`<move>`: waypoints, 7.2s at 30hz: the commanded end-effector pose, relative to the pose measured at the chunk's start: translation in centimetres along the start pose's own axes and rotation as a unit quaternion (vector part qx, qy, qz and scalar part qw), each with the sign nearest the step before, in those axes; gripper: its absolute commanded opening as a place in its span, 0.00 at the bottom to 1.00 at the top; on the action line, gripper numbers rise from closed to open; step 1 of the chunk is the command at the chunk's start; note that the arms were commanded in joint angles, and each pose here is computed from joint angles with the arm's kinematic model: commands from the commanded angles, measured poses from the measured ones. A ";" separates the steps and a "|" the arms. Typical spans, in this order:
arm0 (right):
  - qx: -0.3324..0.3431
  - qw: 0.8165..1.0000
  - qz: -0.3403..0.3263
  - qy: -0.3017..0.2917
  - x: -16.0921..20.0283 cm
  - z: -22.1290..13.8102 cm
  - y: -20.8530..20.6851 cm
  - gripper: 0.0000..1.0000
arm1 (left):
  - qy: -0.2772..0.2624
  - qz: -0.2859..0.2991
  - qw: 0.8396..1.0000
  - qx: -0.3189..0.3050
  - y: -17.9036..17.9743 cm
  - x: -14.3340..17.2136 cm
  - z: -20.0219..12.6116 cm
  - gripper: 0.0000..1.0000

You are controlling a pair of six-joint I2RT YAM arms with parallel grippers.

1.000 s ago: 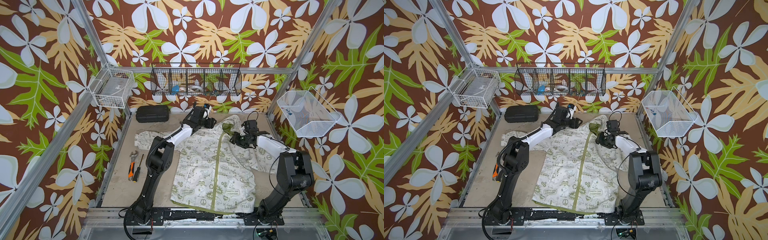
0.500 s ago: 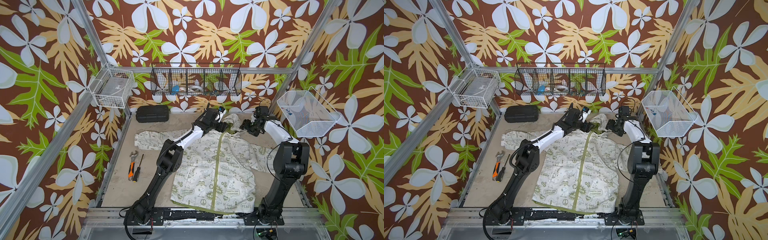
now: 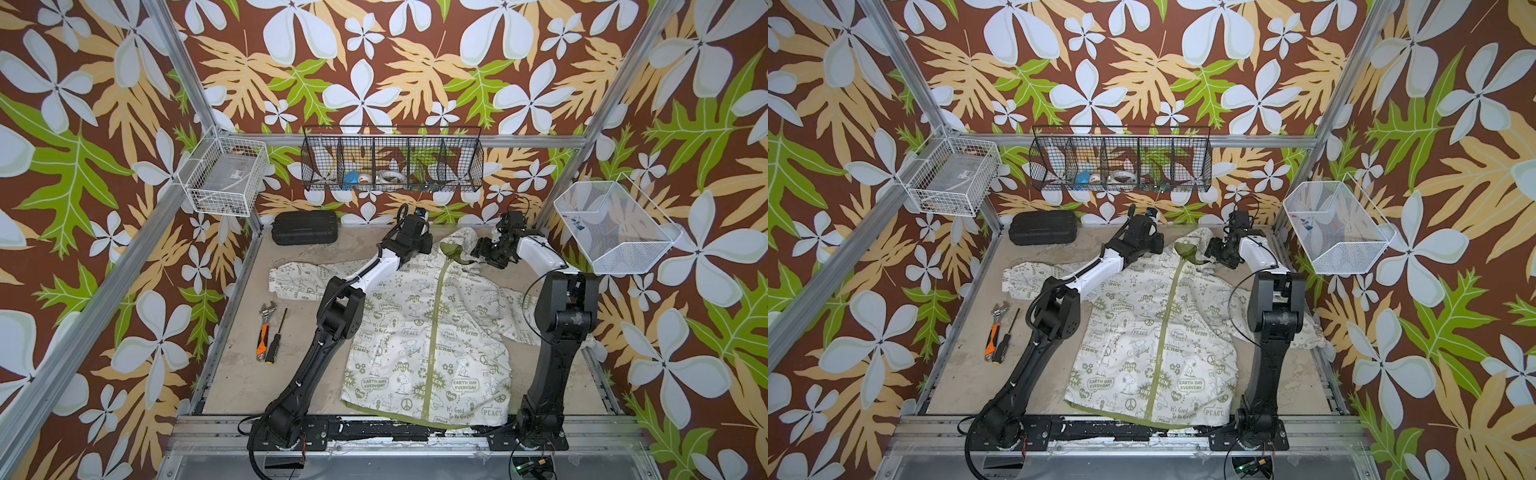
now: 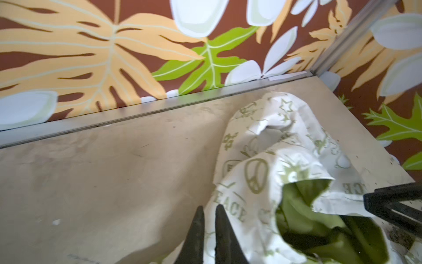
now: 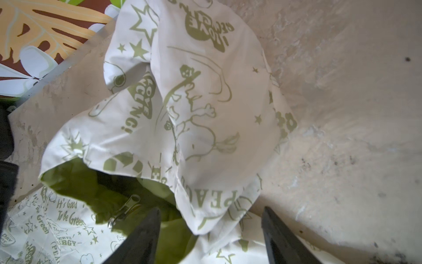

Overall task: Unzip the jacket
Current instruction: Flatten out the jacket at the center of the board.

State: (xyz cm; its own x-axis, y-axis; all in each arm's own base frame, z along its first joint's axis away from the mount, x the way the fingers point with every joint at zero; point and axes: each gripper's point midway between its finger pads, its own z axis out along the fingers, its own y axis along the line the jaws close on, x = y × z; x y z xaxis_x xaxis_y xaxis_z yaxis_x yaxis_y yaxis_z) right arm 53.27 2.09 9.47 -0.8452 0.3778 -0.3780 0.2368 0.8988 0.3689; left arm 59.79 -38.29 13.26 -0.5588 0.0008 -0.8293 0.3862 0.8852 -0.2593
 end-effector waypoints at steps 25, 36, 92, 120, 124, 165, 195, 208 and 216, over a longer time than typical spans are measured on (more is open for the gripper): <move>-0.194 0.974 -0.063 -0.094 -10.4 4.0 12.0 0.90 | -0.039 0.060 0.995 0.065 -0.1 -1.2 -7.1 0.75; 0.016 0.995 -0.040 -0.084 -8.9 -1.8 1.1 0.82 | -0.034 0.065 0.994 0.078 -2.4 -2.1 -2.8 0.83; 0.009 0.998 -0.028 0.064 6.1 0.0 -2.8 0.74 | 0.240 0.016 0.965 0.106 6.4 12.2 -2.9 1.00; 0.003 0.977 -0.087 0.195 23.4 -3.8 -1.0 0.20 | 0.216 -0.166 0.955 -0.113 12.7 17.4 -24.4 0.10; -0.034 0.984 -0.103 0.138 19.8 -6.4 2.0 0.41 | 0.087 -0.142 0.980 -0.108 12.3 10.7 -26.8 0.53; -0.200 0.966 -0.152 0.059 4.9 11.0 20.0 0.18 | 0.162 -0.057 0.969 -0.177 14.3 5.5 -8.9 0.53; -0.126 0.984 -0.110 0.057 2.4 5.9 8.9 0.53 | -0.068 -0.191 0.976 -0.079 16.9 0.1 -16.2 0.56; -0.216 0.969 -0.122 -0.017 0.7 -1.9 13.1 0.49 | -0.026 0.100 0.963 0.251 4.1 -3.4 -16.9 0.83; -0.246 0.961 -0.127 -0.020 2.0 -4.2 13.8 0.50 | 0.090 0.177 0.948 0.249 2.5 2.0 -9.7 0.50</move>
State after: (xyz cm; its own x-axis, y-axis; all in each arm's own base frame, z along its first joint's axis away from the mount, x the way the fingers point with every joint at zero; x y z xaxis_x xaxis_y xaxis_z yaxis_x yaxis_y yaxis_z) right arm 53.21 13.87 16.45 -0.8346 0.1741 -0.5226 -0.2095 0.7771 0.5935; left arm 53.62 -32.05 18.36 -0.3919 0.2964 -0.8710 0.8361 0.5097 -0.2028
